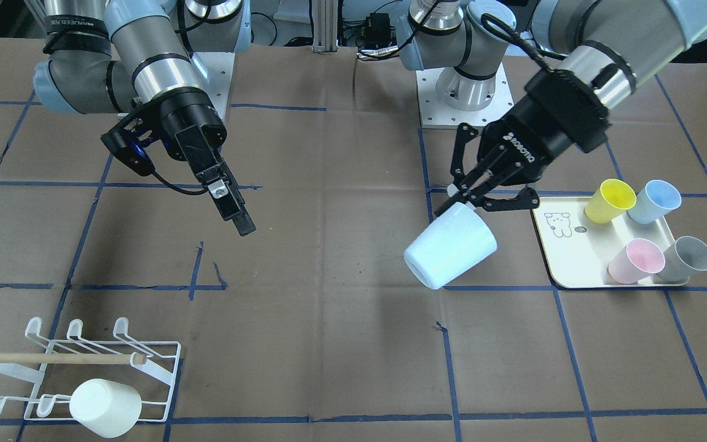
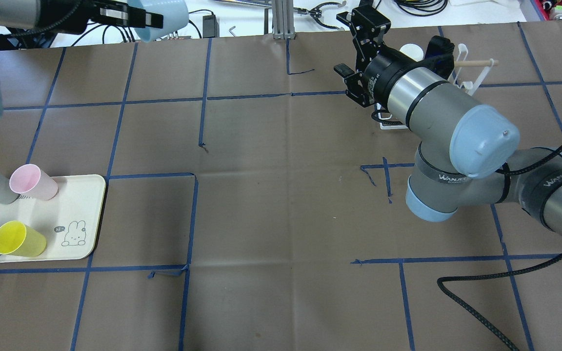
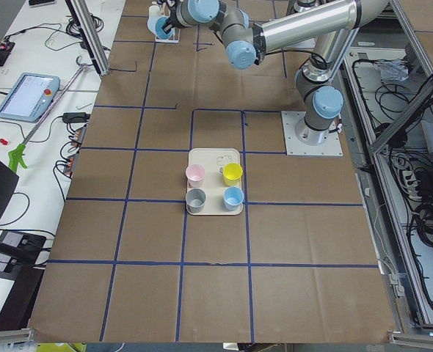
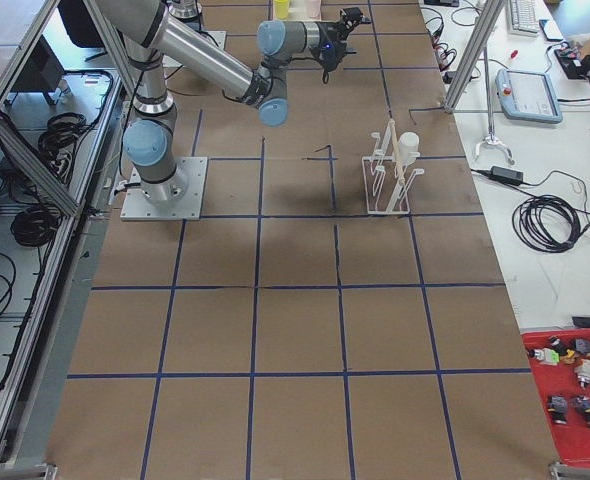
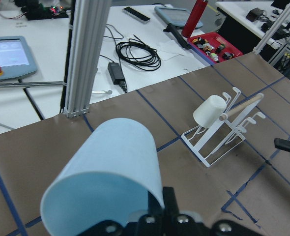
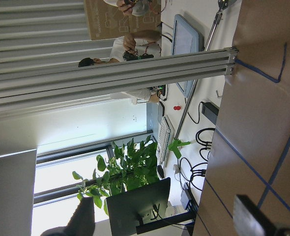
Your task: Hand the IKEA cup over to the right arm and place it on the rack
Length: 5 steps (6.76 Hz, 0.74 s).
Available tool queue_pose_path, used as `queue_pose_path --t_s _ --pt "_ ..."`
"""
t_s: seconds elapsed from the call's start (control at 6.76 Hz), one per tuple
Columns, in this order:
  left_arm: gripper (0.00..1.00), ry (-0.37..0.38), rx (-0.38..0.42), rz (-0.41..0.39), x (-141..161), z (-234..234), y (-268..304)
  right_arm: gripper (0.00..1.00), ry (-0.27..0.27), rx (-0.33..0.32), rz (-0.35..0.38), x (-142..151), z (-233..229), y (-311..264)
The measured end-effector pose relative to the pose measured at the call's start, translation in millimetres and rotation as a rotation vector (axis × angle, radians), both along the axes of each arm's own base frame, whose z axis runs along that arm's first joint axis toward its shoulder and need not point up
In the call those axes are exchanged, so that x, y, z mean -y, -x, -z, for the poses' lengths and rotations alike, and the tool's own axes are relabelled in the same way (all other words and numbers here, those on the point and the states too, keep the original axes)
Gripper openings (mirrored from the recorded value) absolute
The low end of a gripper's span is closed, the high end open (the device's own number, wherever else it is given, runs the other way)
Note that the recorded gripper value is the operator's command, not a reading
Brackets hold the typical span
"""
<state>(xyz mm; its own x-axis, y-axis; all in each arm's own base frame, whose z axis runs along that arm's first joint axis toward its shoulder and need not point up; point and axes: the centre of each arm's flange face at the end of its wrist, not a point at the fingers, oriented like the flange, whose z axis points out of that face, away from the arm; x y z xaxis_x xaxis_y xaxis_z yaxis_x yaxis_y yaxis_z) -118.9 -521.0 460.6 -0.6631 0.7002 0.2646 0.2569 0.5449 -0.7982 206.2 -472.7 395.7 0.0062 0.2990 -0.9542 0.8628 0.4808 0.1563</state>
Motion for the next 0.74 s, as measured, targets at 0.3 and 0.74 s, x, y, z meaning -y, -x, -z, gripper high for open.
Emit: queue_pose_path --t_s 0.3,0.74 --pt "0.0 0.086 -0.039 0.047 -34 40 30 1.0 -0.006 0.014 -0.025 -12 -2 -4" --pt "0.0 0.112 -0.074 0.046 -62 66 49 0.99 -0.022 0.028 -0.024 -27 -7 -7"
